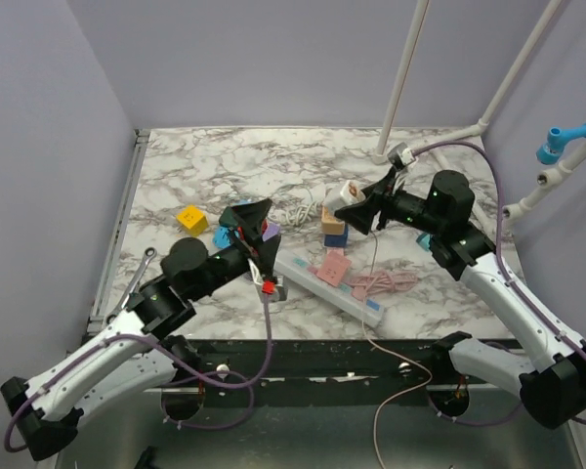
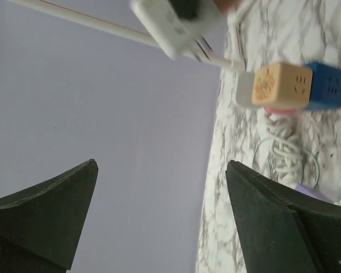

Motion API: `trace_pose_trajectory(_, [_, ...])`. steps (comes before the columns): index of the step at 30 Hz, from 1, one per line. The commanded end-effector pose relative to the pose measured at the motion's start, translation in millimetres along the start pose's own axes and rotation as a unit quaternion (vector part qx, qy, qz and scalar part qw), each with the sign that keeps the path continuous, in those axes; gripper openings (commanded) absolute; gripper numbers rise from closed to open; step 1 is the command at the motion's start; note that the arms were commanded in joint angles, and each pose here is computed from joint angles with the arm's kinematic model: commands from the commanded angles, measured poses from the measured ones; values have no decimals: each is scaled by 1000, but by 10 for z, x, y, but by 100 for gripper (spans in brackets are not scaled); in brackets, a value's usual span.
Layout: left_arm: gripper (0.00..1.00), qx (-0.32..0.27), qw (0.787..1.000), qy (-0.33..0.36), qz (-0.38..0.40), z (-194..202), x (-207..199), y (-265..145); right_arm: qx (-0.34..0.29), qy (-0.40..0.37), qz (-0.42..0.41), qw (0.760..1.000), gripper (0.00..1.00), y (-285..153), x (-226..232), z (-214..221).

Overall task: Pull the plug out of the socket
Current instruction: Remove the plug from the socket.

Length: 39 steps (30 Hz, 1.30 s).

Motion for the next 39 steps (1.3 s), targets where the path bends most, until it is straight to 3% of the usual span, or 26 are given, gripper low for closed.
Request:
trace_pose_trajectory(1, [98,-24,971,-181,152,-288,-412,-294,-12,-79,-56,995,1,152,320,-108])
trace_pose_trajectory(9, [98,-44,928,-239,281,-541,-663,-339,-19,-112,-102,988,1,163,657,-83])
trace_pose_trajectory(22, [99,-41,912,-324,249,-610,-257,-49,41,-180,-131,974,1,217,1225,239])
trace_pose_trajectory(29, [98,-47,898,-339,275,-667,-330,-108,51,-201,-125,970,1,267,1254,252])
trace_pose_trajectory(36, [98,-55,864,-348,359,-804,-474,-218,46,-222,-129,966,1,427,1378,207])
trace_pose_trajectory(39, [98,-49,864,-341,366,-771,-500,-194,36,-228,-133,964,1,453,1472,178])
Point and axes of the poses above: each gripper's point midway between its finger pads, its own y axis out along the fingers, its own x axis along the line the jaws close on, z = x × y, the point moved 2 cm from there along -y, back along the fingers, and after that the axes turned 13 degrees about -y, right-handed, at the moved point
